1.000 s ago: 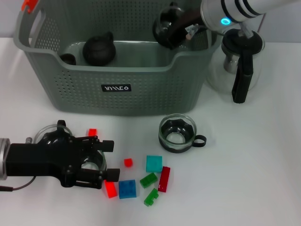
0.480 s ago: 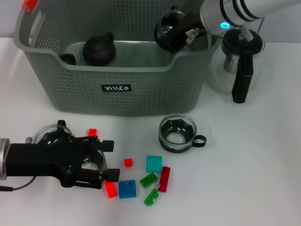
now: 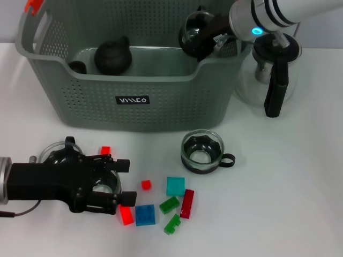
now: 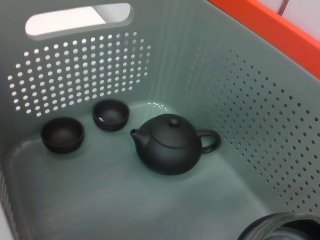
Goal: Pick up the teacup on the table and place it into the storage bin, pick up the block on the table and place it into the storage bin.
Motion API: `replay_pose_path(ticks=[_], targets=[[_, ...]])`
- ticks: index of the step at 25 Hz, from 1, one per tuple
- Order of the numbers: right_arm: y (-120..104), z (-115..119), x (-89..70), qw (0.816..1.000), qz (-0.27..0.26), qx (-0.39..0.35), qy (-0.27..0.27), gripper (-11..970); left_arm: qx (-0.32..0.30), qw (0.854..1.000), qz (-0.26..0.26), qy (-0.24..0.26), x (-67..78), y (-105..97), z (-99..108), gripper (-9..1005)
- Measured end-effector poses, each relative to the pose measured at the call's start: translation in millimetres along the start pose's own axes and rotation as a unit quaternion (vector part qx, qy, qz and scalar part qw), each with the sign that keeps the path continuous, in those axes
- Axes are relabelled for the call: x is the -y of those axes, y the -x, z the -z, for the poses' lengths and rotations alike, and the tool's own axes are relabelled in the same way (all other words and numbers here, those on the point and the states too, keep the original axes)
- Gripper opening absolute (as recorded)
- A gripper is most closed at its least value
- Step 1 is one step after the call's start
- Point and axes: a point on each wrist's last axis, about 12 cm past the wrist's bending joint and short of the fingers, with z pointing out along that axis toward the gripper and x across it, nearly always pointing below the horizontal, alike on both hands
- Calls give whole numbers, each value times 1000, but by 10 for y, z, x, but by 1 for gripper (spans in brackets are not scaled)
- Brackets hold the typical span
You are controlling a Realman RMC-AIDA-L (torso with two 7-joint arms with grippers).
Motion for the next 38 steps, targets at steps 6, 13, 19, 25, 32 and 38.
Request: replay_pose_path(ticks=[6,13,19,25,32,38], targets=[[-8,-26,-41,1000,5,-4,3,145,0,1000,0,0,-1,0,0,904],[-14,-31,-52,1000,4,-4,5,150,0,1000,0,1,-2,-1,0,904],[-8,-15,-67,1000,0,-9,16,154,0,1000,1,1,-2,-3,-2,904],[-19,6,-67,1000,-6,-15,26,158,0,1000,1,0,0,-4,-7,905],[-23,10,-75,999,-7,-17,30,162,1,1000,1,1,-1,-6,-9,905],[-22,15,-68,999,-7,-17,30,166,1,1000,2,1,2,-12,-7,905]])
